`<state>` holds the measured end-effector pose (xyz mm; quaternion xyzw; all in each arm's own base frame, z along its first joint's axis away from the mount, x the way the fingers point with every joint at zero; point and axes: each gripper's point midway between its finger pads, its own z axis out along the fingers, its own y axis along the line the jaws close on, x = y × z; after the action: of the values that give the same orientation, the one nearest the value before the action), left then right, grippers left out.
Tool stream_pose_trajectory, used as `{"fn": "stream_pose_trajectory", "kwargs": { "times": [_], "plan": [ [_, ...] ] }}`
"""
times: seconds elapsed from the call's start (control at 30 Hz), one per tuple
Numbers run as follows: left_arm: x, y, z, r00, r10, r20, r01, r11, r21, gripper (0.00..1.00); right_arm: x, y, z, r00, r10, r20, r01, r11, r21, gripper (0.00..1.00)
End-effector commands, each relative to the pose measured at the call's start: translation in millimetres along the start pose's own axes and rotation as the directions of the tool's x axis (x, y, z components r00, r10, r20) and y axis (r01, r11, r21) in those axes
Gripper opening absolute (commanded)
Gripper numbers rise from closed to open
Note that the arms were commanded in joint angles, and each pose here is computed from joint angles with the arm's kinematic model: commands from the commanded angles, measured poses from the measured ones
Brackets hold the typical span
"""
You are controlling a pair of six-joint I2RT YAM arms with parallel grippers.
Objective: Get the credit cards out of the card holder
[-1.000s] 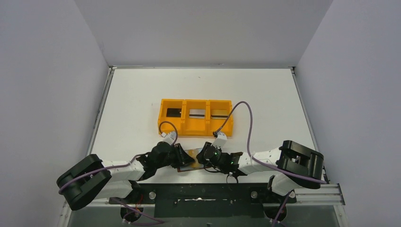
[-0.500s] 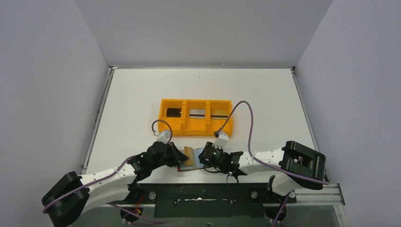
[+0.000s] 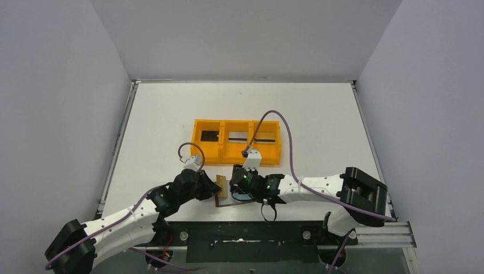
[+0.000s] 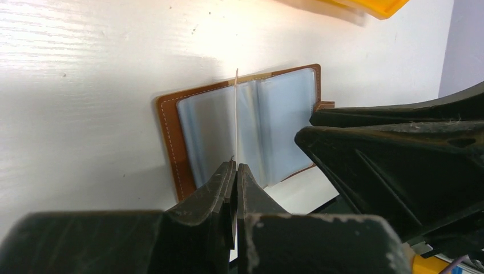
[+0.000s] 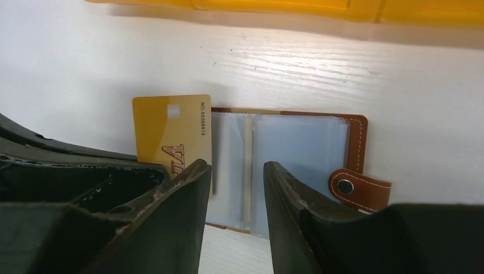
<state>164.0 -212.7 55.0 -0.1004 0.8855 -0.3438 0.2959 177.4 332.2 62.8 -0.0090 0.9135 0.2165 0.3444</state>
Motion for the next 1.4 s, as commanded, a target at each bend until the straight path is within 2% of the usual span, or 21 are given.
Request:
{"fn": "stream_pose_trajectory", "kwargs": {
  "times": [0.0, 0.1, 0.3, 0.4, 0.5, 0.6, 0.73, 0.93, 1.13, 1.27, 1.37],
  "plan": [
    [-10.0, -9.7, -1.7, 1.0, 0.014, 0.025, -0.014, 1.0, 0.018, 0.0, -2.5, -10.8, 5.3, 0.993, -0.112, 0.03, 0.107, 0.984, 0.142, 0.44],
    [-9.5, -8.3, -2.1, 1.0, 0.012, 0.025, -0.012, 1.0, 0.017, 0.0, -5.7, -24.4, 1.1, 0.978, -0.202, 0.061, 0.174, 0.936, 0.306, 0.48],
    [-8.6, -5.3, -1.8, 1.0, 0.015, 0.024, -0.015, 1.0, 0.015, 0.0, -3.1, -39.1, -3.4, 0.953, -0.298, 0.048, 0.249, 0.866, 0.433, 0.49],
    [-7.3, -3.8, -0.9, 1.0, 0.016, 0.017, -0.016, 1.0, 0.012, 0.0, -1.8, -46.3, -5.6, 0.942, -0.335, 0.033, 0.279, 0.831, 0.481, 0.47],
    [-8.5, -5.9, -1.0, 1.0, 0.019, 0.018, -0.019, 1.0, 0.016, 0.0, 0.9, -45.0, -3.8, 0.943, -0.331, 0.027, 0.28, 0.836, 0.471, 0.4],
    [-12.1, -10.0, -2.3, 0.999, 0.025, 0.022, -0.025, 0.999, 0.02, 0.0, -0.5, -33.8, -5.5, 0.959, -0.28, 0.051, 0.237, 0.884, 0.403, 0.39],
    [-19.3, -24.0, -5.7, 0.999, 0.031, 0.034, -0.033, 0.998, 0.06, 0.0, -12.1, -20.4, -17.8, 0.974, -0.198, 0.105, 0.159, 0.94, 0.302, 0.44],
    [-32.3, -50.9, -9.7, 0.999, 0.015, 0.042, -0.021, 0.989, 0.148, 0.0, -29.0, -12.9, -27.4, 0.993, 0.021, 0.119, -0.03, 0.997, 0.075, 0.63],
    [-50.7, -81.0, -24.1, 0.997, -0.056, 0.044, 0.044, 0.97, 0.239, 0.0, -55.4, 3.7, -49.0, 0.971, 0.211, 0.114, -0.182, 0.957, -0.224, 0.82],
    [-64.8, -90.9, -31.7, 0.991, -0.125, 0.058, 0.102, 0.949, 0.299, 0.0, -76.2, 11.2, -68.2, 0.962, 0.221, 0.163, -0.151, 0.922, -0.358, 0.87],
    [-67.9, -103.3, -37.0, 0.986, -0.165, 0.031, 0.14, 0.913, 0.384, 0.0, -91.4, 9.8, -72.4, 0.965, 0.242, 0.106, -0.174, 0.885, -0.432, 0.87]
  ]
}}
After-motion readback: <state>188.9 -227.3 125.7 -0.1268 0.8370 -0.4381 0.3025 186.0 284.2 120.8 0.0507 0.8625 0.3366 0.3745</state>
